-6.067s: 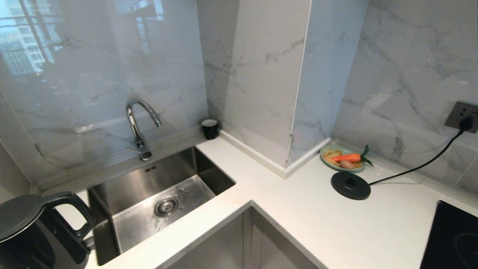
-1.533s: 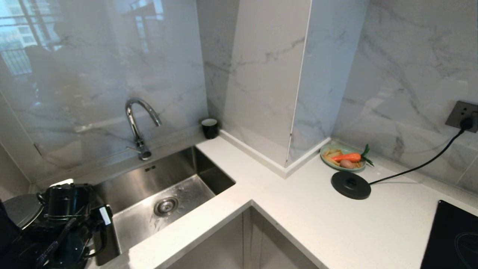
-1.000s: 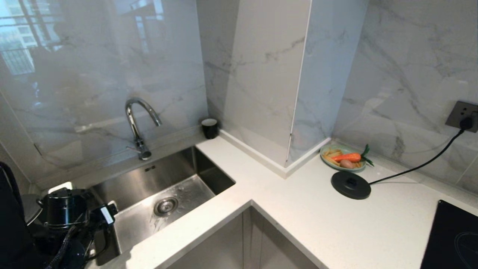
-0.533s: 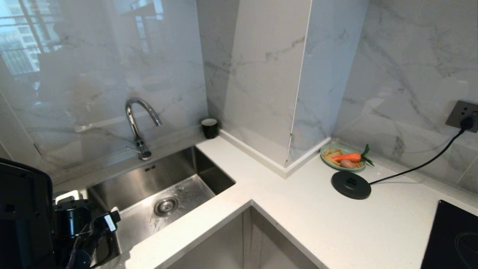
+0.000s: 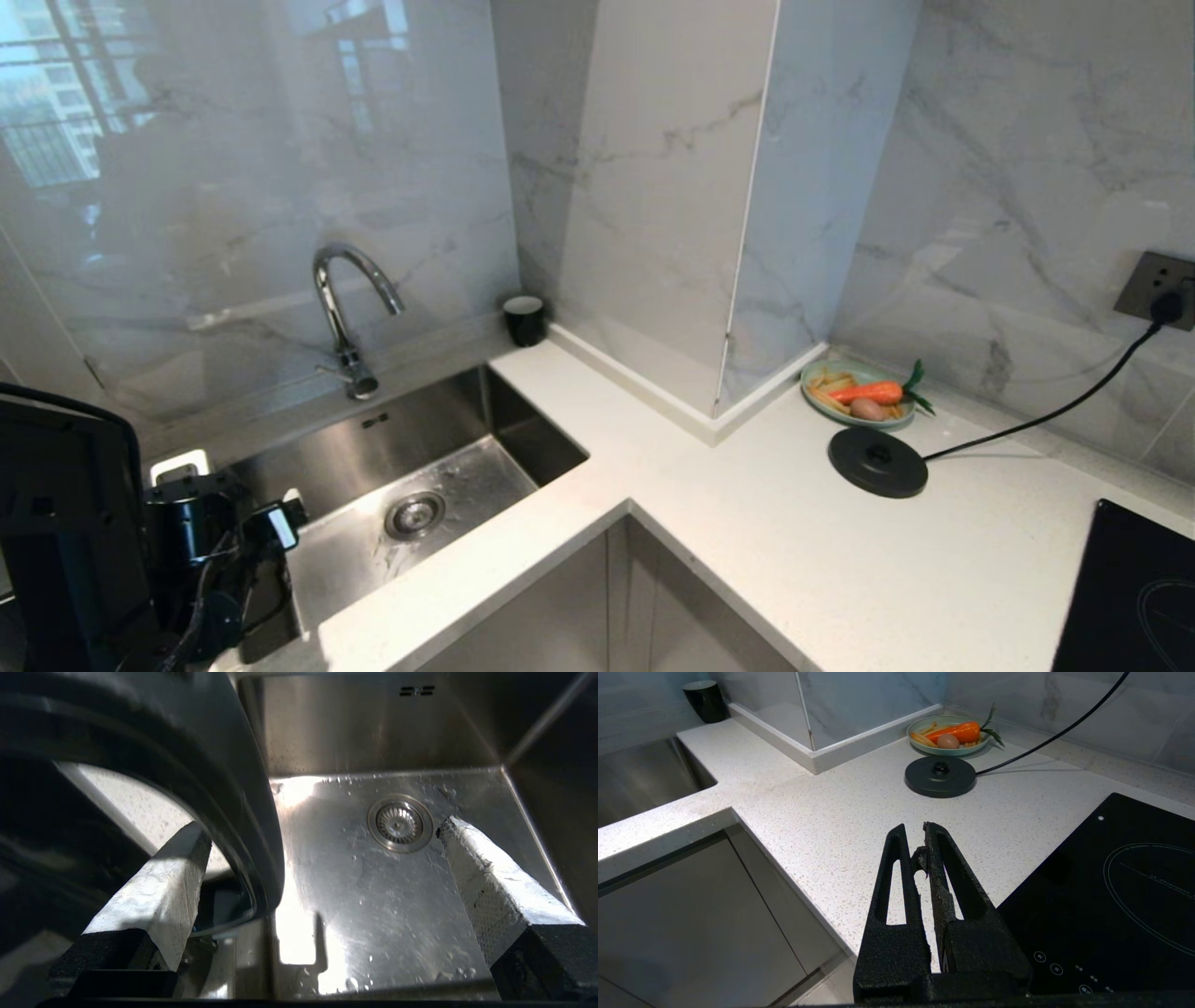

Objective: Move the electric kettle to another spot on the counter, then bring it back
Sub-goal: Grab the kettle

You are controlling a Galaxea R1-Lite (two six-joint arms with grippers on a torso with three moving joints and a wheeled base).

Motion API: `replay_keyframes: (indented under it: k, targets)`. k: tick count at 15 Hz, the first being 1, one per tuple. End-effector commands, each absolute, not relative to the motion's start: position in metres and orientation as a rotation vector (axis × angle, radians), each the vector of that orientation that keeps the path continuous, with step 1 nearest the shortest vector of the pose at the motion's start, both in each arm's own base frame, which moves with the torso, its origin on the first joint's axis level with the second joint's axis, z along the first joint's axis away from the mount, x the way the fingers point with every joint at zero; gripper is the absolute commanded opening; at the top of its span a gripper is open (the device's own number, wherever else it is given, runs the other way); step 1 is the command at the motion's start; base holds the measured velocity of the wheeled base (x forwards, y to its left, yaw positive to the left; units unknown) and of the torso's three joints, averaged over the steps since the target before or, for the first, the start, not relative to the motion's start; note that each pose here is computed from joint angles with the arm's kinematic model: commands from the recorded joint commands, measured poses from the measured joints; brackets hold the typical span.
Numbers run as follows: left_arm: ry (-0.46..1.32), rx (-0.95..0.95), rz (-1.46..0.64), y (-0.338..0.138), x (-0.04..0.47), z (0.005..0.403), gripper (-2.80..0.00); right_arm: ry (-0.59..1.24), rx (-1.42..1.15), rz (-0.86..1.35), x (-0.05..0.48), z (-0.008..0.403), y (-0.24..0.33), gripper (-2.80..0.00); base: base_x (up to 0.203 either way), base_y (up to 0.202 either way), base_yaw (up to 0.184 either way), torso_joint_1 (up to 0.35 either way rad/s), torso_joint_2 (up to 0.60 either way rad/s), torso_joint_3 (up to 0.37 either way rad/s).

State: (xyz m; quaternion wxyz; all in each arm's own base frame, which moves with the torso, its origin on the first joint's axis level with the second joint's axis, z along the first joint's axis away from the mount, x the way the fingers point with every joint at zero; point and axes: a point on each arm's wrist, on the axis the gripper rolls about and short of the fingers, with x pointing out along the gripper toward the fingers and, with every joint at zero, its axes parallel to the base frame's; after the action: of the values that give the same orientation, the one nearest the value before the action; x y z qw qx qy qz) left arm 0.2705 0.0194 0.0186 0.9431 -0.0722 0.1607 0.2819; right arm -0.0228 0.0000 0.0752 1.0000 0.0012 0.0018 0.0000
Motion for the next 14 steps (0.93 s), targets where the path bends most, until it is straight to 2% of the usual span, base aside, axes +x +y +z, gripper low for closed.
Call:
replay_keyframes:
  k: [1, 13, 14]
  targets:
    - [0.299, -0.152, 0.591, 0.024, 0.275, 0.022, 0.0, 0.005, 0.002, 0.0, -0.023, 0.075, 0.0, -2.8, 0.0, 0.0, 0.0, 0.0, 0.0, 0.0]
    - [0.272, -0.139, 0.617, 0.036, 0.29, 0.019, 0.0, 0.005, 0.003, 0.0, -0.023, 0.075, 0.0, -2.8, 0.0, 0.0, 0.0, 0.0, 0.0, 0.0]
    - [0.274, -0.138, 0.617, 0.036, 0.29, 0.019, -2.8, 0.005, 0.003, 0.0, -0.023, 0.075, 0.0, -2.8, 0.0, 0.0, 0.0, 0.0, 0.0, 0.0]
